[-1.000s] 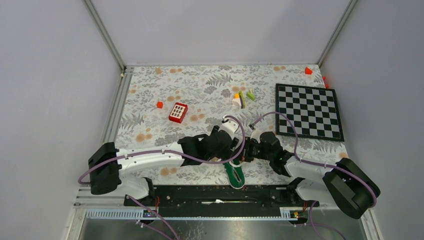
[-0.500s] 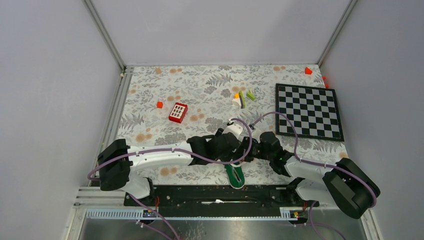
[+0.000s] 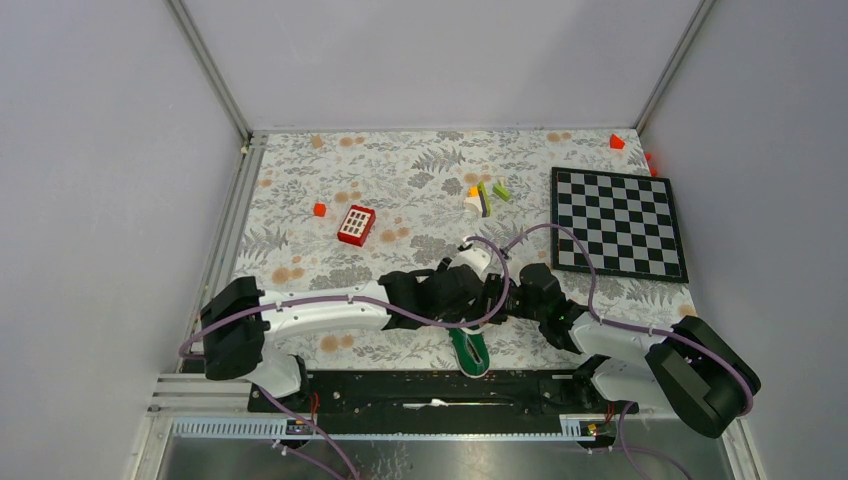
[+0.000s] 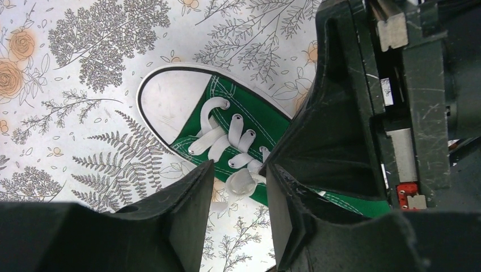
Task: Tie the shoes
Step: Tie the shoelace on the shoe.
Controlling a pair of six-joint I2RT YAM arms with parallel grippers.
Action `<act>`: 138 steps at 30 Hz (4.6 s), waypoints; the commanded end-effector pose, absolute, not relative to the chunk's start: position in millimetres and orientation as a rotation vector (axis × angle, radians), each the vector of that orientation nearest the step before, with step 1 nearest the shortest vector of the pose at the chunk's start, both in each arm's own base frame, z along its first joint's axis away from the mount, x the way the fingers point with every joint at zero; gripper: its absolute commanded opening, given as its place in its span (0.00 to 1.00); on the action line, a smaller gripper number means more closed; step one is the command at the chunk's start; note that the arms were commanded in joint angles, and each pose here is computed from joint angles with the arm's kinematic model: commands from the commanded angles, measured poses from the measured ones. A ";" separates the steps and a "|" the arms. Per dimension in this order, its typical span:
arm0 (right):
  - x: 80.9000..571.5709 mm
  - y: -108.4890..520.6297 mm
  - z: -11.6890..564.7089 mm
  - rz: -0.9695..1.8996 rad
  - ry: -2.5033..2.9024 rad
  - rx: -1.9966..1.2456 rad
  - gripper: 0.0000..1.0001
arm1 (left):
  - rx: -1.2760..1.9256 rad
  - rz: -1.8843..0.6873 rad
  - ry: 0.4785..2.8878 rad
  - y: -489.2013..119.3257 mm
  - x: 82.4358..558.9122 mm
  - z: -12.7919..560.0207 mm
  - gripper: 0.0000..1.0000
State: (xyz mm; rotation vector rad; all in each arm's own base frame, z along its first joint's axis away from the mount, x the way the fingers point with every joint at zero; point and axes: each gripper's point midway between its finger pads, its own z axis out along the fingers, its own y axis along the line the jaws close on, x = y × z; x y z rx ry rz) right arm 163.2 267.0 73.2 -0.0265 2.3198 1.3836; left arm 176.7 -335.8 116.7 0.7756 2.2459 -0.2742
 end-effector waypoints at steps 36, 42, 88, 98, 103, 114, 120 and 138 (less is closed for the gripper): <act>170.3 260.6 74.7 1.316 2.290 0.027 0.00 | 0.703 -0.297 2.207 -331.2 175.8 133.9 0.00; 174.1 253.2 73.4 1.260 2.284 0.062 0.00 | 0.672 -0.358 2.211 -327.9 171.0 134.2 0.00; 190.7 211.4 61.0 1.038 2.271 0.252 0.00 | 0.337 -0.675 2.327 -284.7 160.9 89.6 0.00; 196.0 203.8 65.4 1.004 2.249 0.264 0.00 | 0.363 -0.741 2.291 -293.1 161.8 105.7 0.00; 199.9 202.4 67.2 0.987 2.246 0.255 0.00 | 0.385 -0.870 2.228 -305.0 155.9 133.1 0.00; 208.9 194.0 66.2 0.958 2.242 0.262 0.00 | 0.299 -0.882 2.262 -289.0 155.4 111.9 0.00; 212.1 189.3 65.6 0.954 2.240 0.277 0.00 | 0.265 -0.848 2.291 -272.4 153.3 97.9 0.00; 209.0 186.9 58.2 0.956 2.259 0.305 0.00 | 0.264 -0.841 2.300 -271.4 153.7 88.6 0.00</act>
